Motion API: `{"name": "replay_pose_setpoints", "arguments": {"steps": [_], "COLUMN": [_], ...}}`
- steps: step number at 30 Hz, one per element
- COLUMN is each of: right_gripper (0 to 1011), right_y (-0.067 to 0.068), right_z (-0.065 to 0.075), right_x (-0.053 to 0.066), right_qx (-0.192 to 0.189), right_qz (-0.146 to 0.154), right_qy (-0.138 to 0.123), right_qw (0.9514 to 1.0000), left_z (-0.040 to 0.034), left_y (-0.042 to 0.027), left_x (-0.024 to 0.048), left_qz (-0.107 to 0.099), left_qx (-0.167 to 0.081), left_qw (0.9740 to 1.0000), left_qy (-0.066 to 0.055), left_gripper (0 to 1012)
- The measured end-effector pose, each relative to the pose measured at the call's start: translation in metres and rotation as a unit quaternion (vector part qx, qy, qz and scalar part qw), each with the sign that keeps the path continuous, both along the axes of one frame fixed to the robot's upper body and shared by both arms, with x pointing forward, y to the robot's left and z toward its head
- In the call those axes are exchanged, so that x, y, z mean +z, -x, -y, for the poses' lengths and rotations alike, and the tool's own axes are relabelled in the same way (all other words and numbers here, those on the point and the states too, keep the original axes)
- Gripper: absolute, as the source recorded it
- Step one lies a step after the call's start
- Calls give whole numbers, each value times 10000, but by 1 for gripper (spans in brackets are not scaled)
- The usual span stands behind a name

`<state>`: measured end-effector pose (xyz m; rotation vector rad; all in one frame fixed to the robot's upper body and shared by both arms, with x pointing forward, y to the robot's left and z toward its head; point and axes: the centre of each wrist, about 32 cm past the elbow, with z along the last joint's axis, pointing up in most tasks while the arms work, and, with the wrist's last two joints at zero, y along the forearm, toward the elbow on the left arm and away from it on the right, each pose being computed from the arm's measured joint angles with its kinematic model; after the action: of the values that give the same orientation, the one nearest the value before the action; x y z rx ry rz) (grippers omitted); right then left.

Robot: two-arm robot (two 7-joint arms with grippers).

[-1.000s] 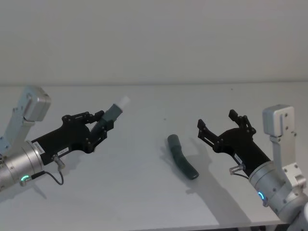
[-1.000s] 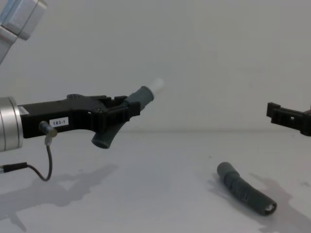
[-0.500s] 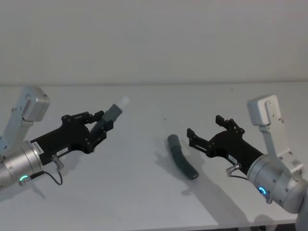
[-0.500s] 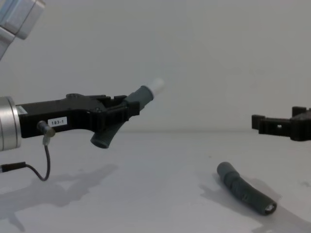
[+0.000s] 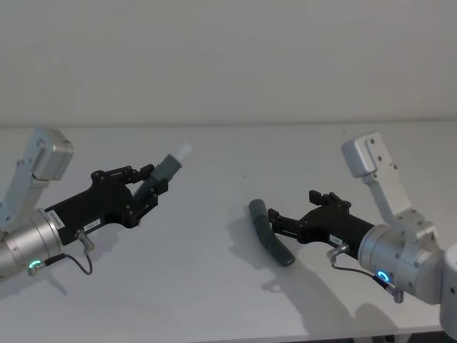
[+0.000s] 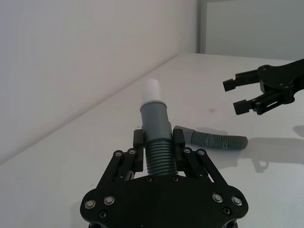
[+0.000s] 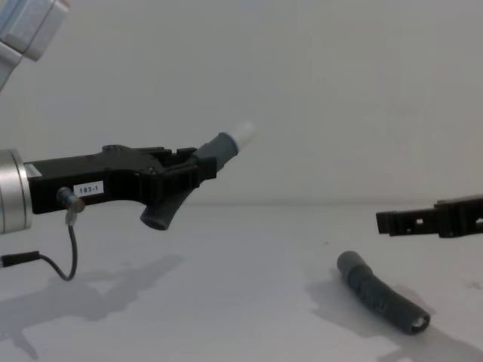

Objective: Use both hands to pick up one end of the pipe from the table, align the ends, and insert them.

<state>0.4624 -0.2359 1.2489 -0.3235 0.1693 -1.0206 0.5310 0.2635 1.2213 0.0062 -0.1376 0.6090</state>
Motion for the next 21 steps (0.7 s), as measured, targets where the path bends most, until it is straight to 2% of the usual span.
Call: {"name": "replay_pose_setpoints", "arguments": {"steps": [10, 21], "right_gripper": [1002, 1002], "right_y": [-90, -179], "right_z": [-154, -287], "right_x": [62, 62], "right_qx": [-293, -405], "right_qz": [-412, -638], "right_qy": [221, 432], "right_qw": [9985, 9962], "left_z": [-2, -2], "left_y": [0, 0], "left_x": [1, 1], "left_qz": [4, 4], "left_qx": [-5, -7], "left_qw": [10000, 10000], "left_qy": [-2, -2], "left_gripper": [327, 327]}}
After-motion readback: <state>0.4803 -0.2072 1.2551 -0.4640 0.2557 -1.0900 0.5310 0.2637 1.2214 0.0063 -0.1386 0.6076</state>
